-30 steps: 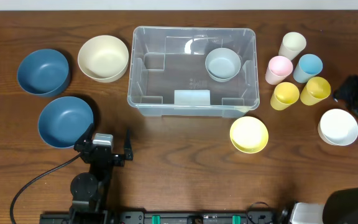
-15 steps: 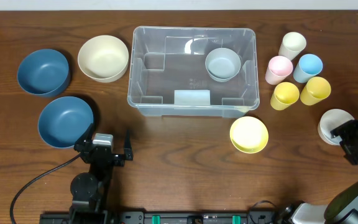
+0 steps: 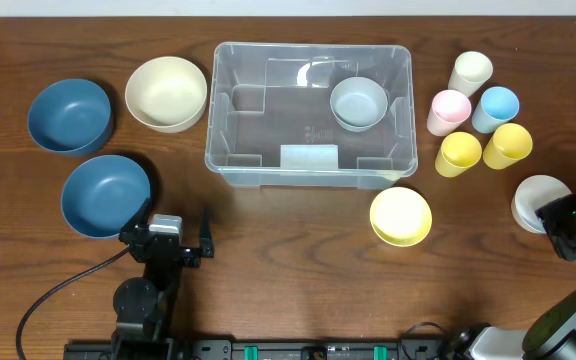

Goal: Pack container
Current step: 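Move the right gripper back to the white bowl and grasp its rim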

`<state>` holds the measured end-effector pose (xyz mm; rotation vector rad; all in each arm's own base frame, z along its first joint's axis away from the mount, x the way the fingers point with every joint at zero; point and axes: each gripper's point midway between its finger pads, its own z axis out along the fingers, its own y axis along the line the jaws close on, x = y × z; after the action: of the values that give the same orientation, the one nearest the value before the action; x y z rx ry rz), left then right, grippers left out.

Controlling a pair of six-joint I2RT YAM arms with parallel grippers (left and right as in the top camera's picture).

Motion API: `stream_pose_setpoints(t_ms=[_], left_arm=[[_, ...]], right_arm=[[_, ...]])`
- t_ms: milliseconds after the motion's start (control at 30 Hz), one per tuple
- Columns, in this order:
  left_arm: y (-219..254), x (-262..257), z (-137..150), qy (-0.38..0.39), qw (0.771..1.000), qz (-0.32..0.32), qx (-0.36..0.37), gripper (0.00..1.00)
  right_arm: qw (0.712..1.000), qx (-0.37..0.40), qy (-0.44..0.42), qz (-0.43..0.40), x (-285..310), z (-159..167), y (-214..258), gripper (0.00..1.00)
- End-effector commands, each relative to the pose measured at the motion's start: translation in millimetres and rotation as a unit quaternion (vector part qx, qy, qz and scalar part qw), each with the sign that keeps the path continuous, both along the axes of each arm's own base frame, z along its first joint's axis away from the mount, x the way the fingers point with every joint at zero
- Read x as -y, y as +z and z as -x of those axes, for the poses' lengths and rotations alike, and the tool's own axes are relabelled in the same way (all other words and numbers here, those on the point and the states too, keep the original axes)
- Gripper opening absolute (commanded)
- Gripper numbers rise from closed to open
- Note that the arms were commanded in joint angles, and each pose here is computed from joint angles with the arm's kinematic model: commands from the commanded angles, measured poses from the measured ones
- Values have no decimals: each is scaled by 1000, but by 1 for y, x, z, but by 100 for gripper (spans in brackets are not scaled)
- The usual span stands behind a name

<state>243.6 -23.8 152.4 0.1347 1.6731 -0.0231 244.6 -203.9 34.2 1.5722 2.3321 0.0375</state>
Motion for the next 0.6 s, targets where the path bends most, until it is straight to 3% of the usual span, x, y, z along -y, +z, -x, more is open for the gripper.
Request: stream_pose_setpoints(t_ms=[0,167,300,567], left_arm=[[-16,-3,1,8,1000,-8,-23,98],[-16,-3,1,8,1000,-8,-23,98],[-16,-3,1,8,1000,-8,-23,98],[-16,-3,1,8,1000,-8,-23,98]], right_arm=[[1000,-16,-19,-11,-1,7,-14,38],[999,-36,-19,-28,-4,11,-30,14],[998,-48,-19,-39,-7,14,-37,2],[997,-46,-14,-57,-15,15,-36,1]])
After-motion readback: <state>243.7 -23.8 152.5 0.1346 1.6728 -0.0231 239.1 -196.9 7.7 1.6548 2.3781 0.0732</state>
